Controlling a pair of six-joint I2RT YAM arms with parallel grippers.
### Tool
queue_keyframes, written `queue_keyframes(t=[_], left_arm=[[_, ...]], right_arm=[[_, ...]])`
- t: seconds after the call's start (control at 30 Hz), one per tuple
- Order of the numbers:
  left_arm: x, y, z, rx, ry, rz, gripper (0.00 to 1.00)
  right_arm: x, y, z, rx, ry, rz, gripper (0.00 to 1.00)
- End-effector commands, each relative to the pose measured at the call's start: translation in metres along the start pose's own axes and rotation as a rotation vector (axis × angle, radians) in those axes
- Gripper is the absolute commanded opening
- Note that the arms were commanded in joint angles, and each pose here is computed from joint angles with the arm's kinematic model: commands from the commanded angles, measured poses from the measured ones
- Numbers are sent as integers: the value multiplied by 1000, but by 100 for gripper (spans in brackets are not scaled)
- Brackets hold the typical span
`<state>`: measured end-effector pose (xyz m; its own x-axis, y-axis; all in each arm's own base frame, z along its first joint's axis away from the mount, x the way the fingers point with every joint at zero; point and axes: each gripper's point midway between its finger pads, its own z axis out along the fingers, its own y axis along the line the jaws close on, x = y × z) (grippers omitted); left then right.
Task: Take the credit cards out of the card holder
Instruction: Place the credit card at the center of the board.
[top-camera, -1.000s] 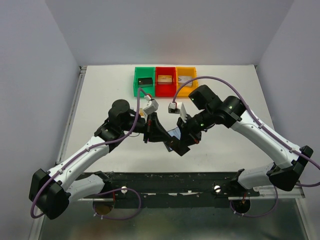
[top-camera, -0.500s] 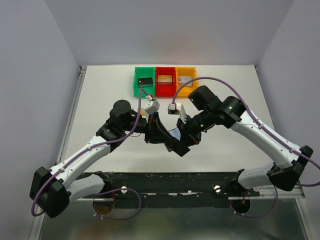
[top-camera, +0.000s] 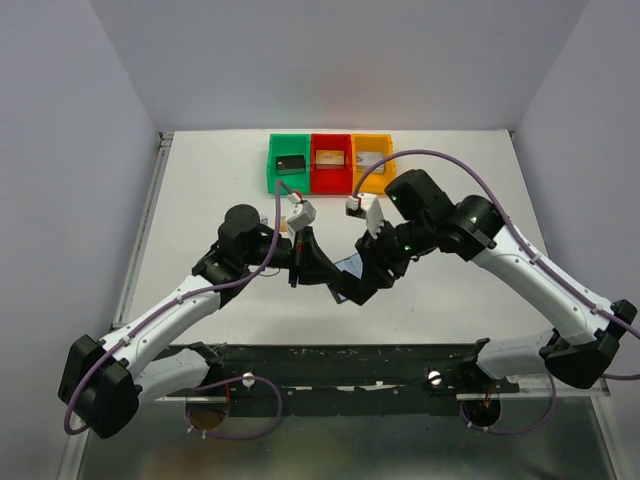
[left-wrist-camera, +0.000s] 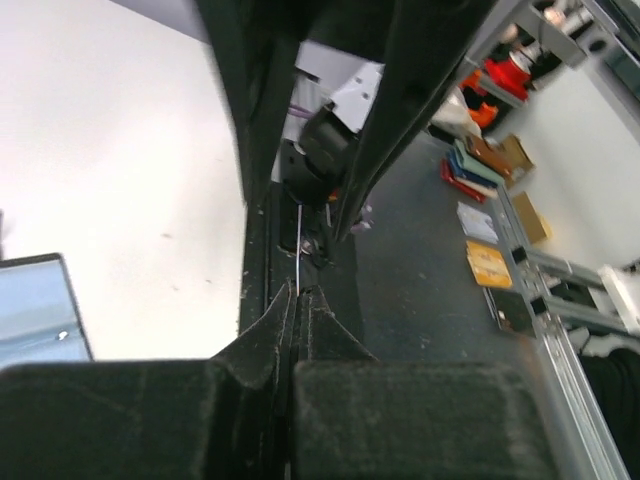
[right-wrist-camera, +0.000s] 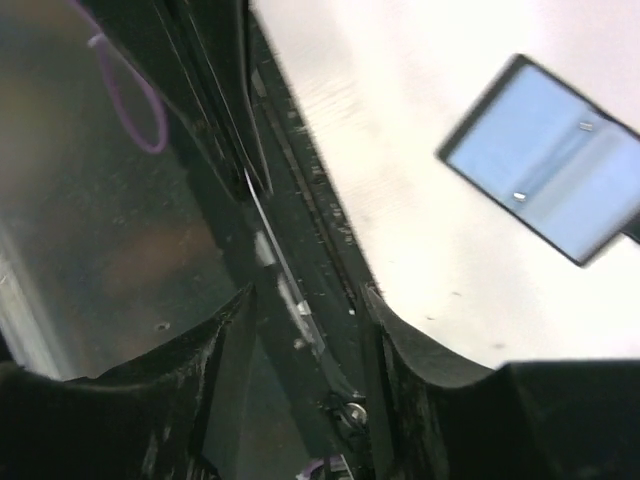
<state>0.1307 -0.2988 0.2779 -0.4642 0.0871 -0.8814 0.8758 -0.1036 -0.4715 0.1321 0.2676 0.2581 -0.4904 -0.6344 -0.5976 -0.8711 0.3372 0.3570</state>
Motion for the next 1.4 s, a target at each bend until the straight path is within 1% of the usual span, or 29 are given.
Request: queue_keyframes(t=[0.0, 0.07, 0.17, 0.23, 0.3, 0.33, 0.4, 0.5, 0.57, 0.73, 0.87, 0.93, 1.03, 1.17, 1.37], left_arm=[[-23, 37, -20, -179, -150, -12, 0], [-33, 61, -33, -293, -220, -53, 0], [-43, 89, -52, -460, -305, -94, 0], [-50, 108, -65, -569, -367, -121, 0], [-51, 125, -75, -655, -420, -172, 0], [-50, 134, -80, -694, -441, -205, 0], [-45, 152, -89, -762, -478, -275, 0], [-35, 176, -98, -827, -505, -379, 0], [-30, 189, -98, -845, -507, -423, 0], [-22, 218, -93, -848, -442, -484, 0], [-16, 245, -90, -854, -407, -526, 0], [-13, 255, -82, -803, -381, -538, 0], [-6, 273, -76, -787, -374, -586, 0], [4, 298, -75, -825, -355, -624, 0], [16, 323, -81, -895, -327, -648, 0]], right_arm=[[-30, -50, -45, 367, -200, 113, 53], [-42, -73, -76, 557, -336, 147, 53], [-49, -86, -112, 714, -548, 176, 53], [-48, -89, -125, 750, -678, 185, 59], [-43, -90, -133, 764, -788, 218, 68], [-41, -92, -133, 764, -827, 231, 70], [-34, -92, -124, 732, -857, 259, 70], [-24, -89, -97, 651, -812, 278, 70], [-17, -88, -78, 601, -772, 295, 69], [-4, -91, -46, 534, -727, 330, 68], [0, -90, -36, 508, -702, 336, 68], [2, -90, -31, 498, -685, 335, 68], [4, -89, -25, 482, -656, 332, 68], [7, -89, -21, 481, -633, 335, 68], [9, -90, -14, 468, -604, 329, 68]])
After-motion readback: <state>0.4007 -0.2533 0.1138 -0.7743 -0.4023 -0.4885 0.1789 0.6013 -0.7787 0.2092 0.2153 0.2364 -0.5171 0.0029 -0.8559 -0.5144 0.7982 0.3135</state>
